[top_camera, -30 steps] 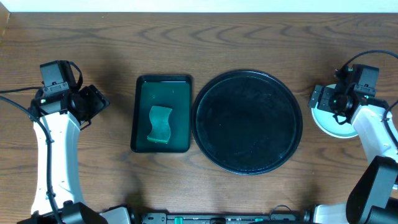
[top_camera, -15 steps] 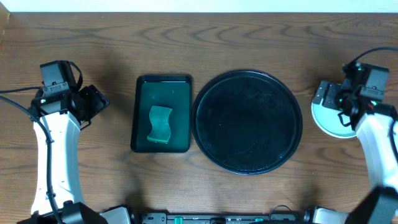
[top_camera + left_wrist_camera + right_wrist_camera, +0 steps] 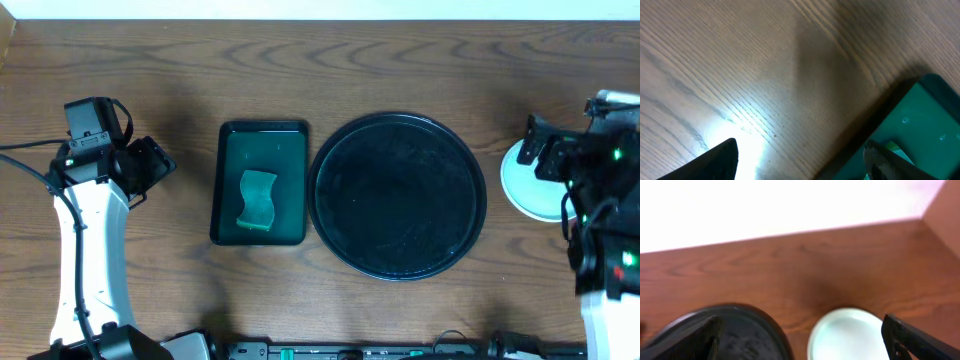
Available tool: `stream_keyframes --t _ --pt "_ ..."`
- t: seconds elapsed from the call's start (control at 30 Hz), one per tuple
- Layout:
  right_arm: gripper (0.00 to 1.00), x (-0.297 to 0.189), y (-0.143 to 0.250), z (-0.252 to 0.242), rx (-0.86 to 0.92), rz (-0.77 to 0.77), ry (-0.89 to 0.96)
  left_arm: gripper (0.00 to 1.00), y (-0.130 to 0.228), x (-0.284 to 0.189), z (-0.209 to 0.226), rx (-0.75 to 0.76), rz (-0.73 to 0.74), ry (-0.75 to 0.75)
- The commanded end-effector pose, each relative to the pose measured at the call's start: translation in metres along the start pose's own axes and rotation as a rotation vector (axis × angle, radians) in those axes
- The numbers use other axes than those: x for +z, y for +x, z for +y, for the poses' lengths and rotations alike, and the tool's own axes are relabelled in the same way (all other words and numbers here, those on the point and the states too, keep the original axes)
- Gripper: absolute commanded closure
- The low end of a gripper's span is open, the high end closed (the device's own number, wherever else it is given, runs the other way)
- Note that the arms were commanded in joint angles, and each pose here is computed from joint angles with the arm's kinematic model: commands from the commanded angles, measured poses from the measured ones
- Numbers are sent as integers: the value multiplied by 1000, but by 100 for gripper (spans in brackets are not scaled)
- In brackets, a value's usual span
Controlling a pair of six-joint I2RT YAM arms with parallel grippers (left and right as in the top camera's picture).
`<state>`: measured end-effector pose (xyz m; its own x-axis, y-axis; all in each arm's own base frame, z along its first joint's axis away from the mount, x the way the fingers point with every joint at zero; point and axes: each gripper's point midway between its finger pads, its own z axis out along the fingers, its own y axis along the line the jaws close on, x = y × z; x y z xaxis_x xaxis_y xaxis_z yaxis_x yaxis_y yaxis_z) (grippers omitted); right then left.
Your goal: Clean dirty plates on tray and stack at the side
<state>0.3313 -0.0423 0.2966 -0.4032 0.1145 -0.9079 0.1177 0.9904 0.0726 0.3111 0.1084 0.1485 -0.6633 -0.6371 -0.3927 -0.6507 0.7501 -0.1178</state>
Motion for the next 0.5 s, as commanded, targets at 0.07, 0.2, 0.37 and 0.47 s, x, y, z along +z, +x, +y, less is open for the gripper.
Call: stream_keyframes --t 0.07,0.2,0.37,0.47 --pt "1 -35 -18 35 -57 -101 -97 20 -5 -4 0 -6 -17 0" --pt "1 -56 -25 58 -84 -156 -174 20 -5 -4 0 -6 -17 0" --pt "1 -87 -34 73 -100 -237 -236 20 -5 -4 0 -6 -17 0" --pt "1 -99 -39 72 -98 -273 -240 20 -5 -4 0 -6 -17 -1"
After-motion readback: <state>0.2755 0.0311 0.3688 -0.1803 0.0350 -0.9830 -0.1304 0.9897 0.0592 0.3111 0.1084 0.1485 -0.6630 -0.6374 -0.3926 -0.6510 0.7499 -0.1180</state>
